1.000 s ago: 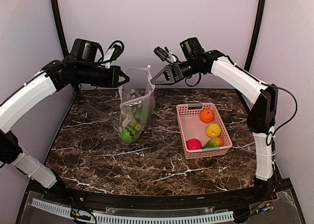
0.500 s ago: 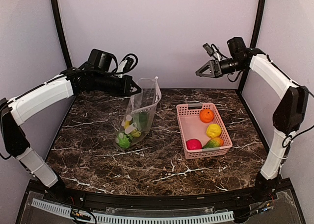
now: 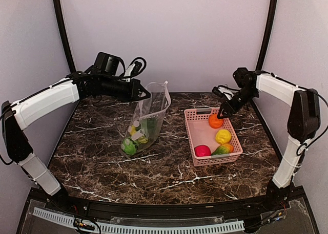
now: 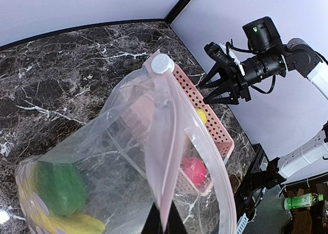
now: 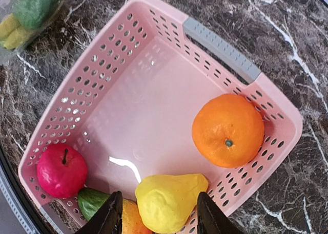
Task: Place the food in the zip-top bag and seal the zipper
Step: Pick up the fake fruit from the bin.
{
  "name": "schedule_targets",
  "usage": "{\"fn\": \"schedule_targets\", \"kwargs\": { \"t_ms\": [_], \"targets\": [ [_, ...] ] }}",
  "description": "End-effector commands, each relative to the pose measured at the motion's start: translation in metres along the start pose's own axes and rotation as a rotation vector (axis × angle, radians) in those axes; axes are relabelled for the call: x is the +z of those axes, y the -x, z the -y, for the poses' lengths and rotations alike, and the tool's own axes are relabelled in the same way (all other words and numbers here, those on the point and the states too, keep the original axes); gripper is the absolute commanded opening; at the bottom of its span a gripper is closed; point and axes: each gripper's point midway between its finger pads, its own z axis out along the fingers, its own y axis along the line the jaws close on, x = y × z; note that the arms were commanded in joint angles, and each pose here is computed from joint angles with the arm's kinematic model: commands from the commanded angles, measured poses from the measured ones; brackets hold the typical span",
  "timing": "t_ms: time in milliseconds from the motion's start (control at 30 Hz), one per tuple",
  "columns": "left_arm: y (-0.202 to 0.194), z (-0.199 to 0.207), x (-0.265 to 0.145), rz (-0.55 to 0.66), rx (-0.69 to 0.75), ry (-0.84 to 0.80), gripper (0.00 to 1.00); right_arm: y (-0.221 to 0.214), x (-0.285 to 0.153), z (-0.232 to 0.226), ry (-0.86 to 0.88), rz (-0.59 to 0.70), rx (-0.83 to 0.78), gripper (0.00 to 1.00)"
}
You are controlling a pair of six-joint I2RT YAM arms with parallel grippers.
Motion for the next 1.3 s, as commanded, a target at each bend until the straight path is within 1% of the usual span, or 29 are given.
{"fn": "schedule_targets", "kwargs": {
  "t_ms": [0, 100, 167, 233, 367, 500, 600, 767, 933, 1133, 1267],
  "targets": [
    [0.001, 0.004, -0.011, -0.003, 0.017, 0.007, 0.01, -0.029, -0.001, -0.003, -0.035, -0.080, -0.054, 0.50],
    [-0.003, 0.002, -0.010, -0.016, 0.015, 0.014, 0.01, -0.041, 0.002, -0.010, -0.030, -0.101, -0.074, 0.57],
    [-0.005, 0.000, -0.010, -0.023, 0.016, 0.024, 0.01, -0.048, 0.006, -0.014, -0.033, -0.123, -0.107, 0.58],
    [-0.007, -0.002, -0.010, -0.026, 0.020, 0.032, 0.01, -0.052, 0.009, -0.014, -0.053, -0.143, -0.136, 0.59],
    [-0.008, -0.005, -0.009, -0.031, 0.023, 0.044, 0.01, -0.048, 0.012, -0.015, -0.064, -0.137, -0.212, 0.58],
    [-0.006, -0.004, -0.008, -0.031, 0.021, 0.042, 0.01, -0.054, 0.024, 0.002, -0.117, -0.201, -0.253, 0.59],
    [-0.005, -0.004, -0.009, -0.026, 0.023, 0.043, 0.01, -0.059, 0.033, 0.009, -0.128, -0.237, -0.263, 0.59],
    [-0.007, -0.005, -0.011, -0.025, 0.023, 0.048, 0.01, -0.065, 0.041, 0.009, -0.107, -0.261, -0.264, 0.59],
    [-0.010, -0.006, -0.010, -0.036, 0.022, 0.049, 0.01, -0.075, 0.054, 0.004, -0.051, -0.295, -0.246, 0.59],
    [-0.013, -0.008, -0.009, -0.044, 0.025, 0.056, 0.01, -0.086, 0.064, 0.001, -0.011, -0.346, -0.224, 0.56],
    [-0.013, -0.008, -0.010, -0.043, 0.024, 0.056, 0.01, -0.080, 0.060, -0.006, 0.021, -0.330, -0.206, 0.45]
  ]
}}
